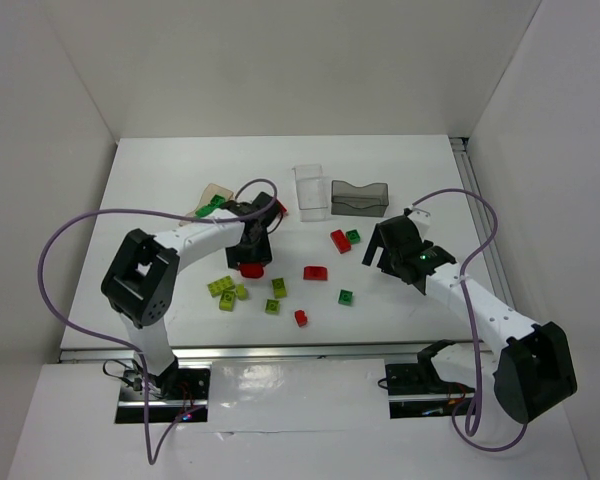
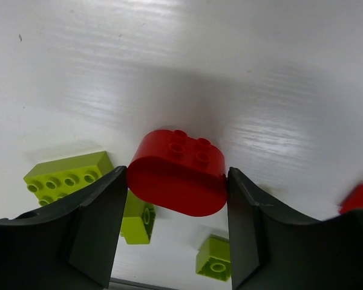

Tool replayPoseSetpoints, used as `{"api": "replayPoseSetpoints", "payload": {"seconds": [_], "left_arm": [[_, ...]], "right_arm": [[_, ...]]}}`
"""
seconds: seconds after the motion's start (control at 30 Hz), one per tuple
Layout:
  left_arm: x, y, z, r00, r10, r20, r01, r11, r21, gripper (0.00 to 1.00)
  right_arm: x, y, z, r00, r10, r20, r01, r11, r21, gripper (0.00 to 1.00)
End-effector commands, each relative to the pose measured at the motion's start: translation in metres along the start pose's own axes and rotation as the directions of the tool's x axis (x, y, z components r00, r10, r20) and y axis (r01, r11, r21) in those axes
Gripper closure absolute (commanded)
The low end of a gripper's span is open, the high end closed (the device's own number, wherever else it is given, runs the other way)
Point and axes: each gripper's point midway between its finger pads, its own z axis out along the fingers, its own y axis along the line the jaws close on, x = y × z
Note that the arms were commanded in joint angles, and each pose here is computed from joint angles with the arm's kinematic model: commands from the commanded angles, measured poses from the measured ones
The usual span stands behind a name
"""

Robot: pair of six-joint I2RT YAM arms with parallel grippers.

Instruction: Sort the legos into containers by color

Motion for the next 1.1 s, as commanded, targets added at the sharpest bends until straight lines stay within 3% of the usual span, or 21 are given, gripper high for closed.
{"api": "replayPoseSetpoints", "payload": {"seconds": [0.0, 0.23, 0.4, 0.67, 0.73, 0.77, 0.8, 0.83, 0.93, 0.97, 1.07], "left_arm": [[-0.030, -0.025, -0.020, 0.998, 0.008, 0.061, -0.015, 0.994, 0.105, 0.44], [-0.066, -0.091, -0.054, 0.988, 0.003, 0.157, -0.039, 0.972, 0.230, 0.45], [-0.119, -0.135, -0.082, 0.966, -0.064, 0.251, -0.022, 0.946, 0.324, 0.45], [-0.186, -0.178, -0.073, 0.927, -0.114, 0.356, -0.026, 0.930, 0.366, 0.43], [-0.201, -0.184, -0.058, 0.925, -0.118, 0.361, -0.031, 0.924, 0.381, 0.35], [-0.203, -0.189, -0.057, 0.925, -0.120, 0.360, -0.035, 0.917, 0.397, 0.26], [-0.208, -0.188, -0.054, 0.925, -0.128, 0.357, -0.027, 0.916, 0.401, 0.11], [-0.209, -0.191, -0.059, 0.926, -0.130, 0.354, -0.032, 0.907, 0.419, 0.07], [-0.212, -0.186, -0.071, 0.923, -0.135, 0.359, -0.042, 0.895, 0.444, 0.05], [-0.216, -0.179, -0.094, 0.913, -0.143, 0.383, -0.054, 0.886, 0.460, 0.05], [-0.210, -0.163, -0.113, 0.904, -0.128, 0.409, -0.078, 0.889, 0.451, 0.10]], "right_arm": [[-0.007, 0.000, -0.002, 1.000, 0.000, 0.031, -0.001, 1.000, 0.013, 0.00], [-0.012, -0.004, -0.007, 0.999, 0.017, 0.046, -0.019, 0.999, 0.038, 0.00], [-0.014, -0.007, -0.012, 0.998, 0.011, 0.061, -0.014, 0.999, 0.047, 0.00], [-0.016, -0.013, -0.011, 0.998, -0.006, 0.067, 0.001, 0.997, 0.081, 0.00], [-0.018, -0.012, -0.011, 0.997, -0.007, 0.073, 0.001, 0.996, 0.088, 0.00], [-0.018, -0.012, -0.011, 0.997, -0.007, 0.073, 0.001, 0.996, 0.088, 0.00], [-0.022, -0.010, -0.012, 0.997, -0.003, 0.079, -0.003, 0.997, 0.083, 0.00], [-0.022, -0.010, -0.012, 0.997, -0.003, 0.079, -0.003, 0.997, 0.083, 0.00], [-0.023, -0.011, -0.014, 0.997, -0.024, 0.077, 0.018, 0.996, 0.084, 0.00], [-0.024, -0.008, -0.014, 0.996, -0.046, 0.075, 0.041, 0.997, 0.068, 0.00], [-0.024, 0.006, -0.014, 0.996, -0.051, 0.077, 0.051, 0.999, 0.010, 0.00]]}}
